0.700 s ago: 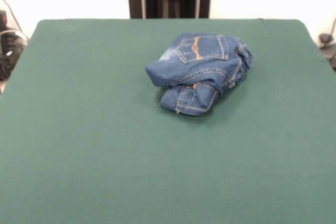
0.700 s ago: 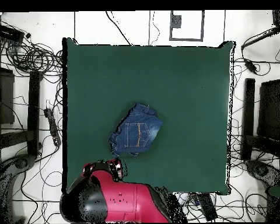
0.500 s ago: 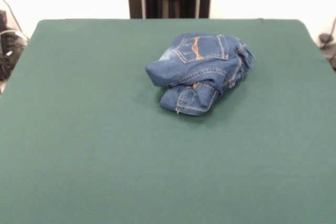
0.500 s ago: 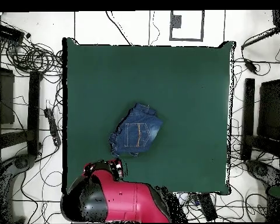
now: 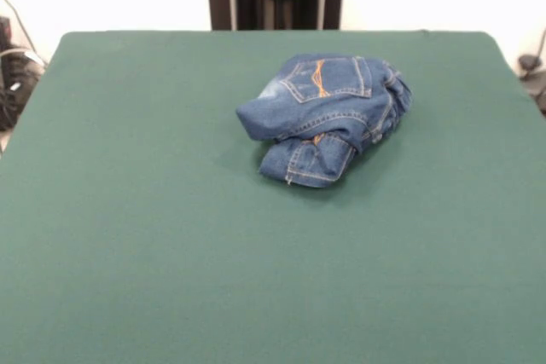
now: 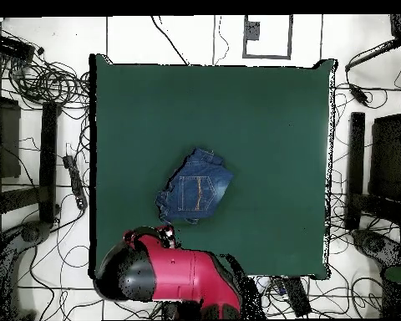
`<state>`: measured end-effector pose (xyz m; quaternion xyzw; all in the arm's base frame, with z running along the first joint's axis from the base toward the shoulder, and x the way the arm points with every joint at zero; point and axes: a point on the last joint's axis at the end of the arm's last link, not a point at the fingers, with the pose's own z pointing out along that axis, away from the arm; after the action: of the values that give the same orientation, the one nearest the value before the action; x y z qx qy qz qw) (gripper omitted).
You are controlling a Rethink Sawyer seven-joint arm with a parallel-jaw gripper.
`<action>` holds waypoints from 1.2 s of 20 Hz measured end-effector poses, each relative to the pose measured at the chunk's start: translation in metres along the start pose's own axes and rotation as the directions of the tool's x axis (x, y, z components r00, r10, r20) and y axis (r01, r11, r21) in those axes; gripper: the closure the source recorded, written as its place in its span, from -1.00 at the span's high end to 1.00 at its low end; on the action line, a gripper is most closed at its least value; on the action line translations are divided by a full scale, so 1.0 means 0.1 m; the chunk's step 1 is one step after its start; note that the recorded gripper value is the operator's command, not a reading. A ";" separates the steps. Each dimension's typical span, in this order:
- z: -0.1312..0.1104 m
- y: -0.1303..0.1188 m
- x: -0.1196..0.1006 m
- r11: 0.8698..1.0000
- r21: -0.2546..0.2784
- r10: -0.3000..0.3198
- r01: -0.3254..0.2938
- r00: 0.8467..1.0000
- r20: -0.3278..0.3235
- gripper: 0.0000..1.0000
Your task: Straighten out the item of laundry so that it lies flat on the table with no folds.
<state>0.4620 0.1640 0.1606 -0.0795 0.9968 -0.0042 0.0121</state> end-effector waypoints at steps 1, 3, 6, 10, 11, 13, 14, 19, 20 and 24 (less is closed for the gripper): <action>0.12 0.00 0.01 1.000 -0.002 0.006 -0.006 1.000 -0.004 1.00; 0.20 0.00 0.01 1.000 -0.002 0.009 -0.009 1.000 -0.004 1.00; 0.55 0.01 0.04 1.000 0.006 0.008 -0.009 1.000 0.019 1.00; 0.82 0.06 0.10 1.000 0.014 -0.001 0.001 0.999 0.038 1.00; 0.88 0.08 0.12 1.000 0.015 -0.005 0.004 0.999 0.040 1.00; 1.06 0.14 0.19 1.000 0.017 -0.015 0.014 0.999 0.040 1.00; 1.16 0.17 0.24 1.000 0.018 -0.020 0.020 0.999 0.037 1.00; 1.45 0.26 0.41 0.999 0.018 -0.028 0.028 1.000 0.009 1.00; 1.51 0.26 0.45 1.000 0.018 -0.024 0.024 1.000 -0.001 1.00; 1.64 0.26 0.54 1.000 0.017 -0.009 0.009 0.999 -0.032 1.00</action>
<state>0.4085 0.1799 -0.0050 -0.0838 0.9964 -0.0140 -0.0032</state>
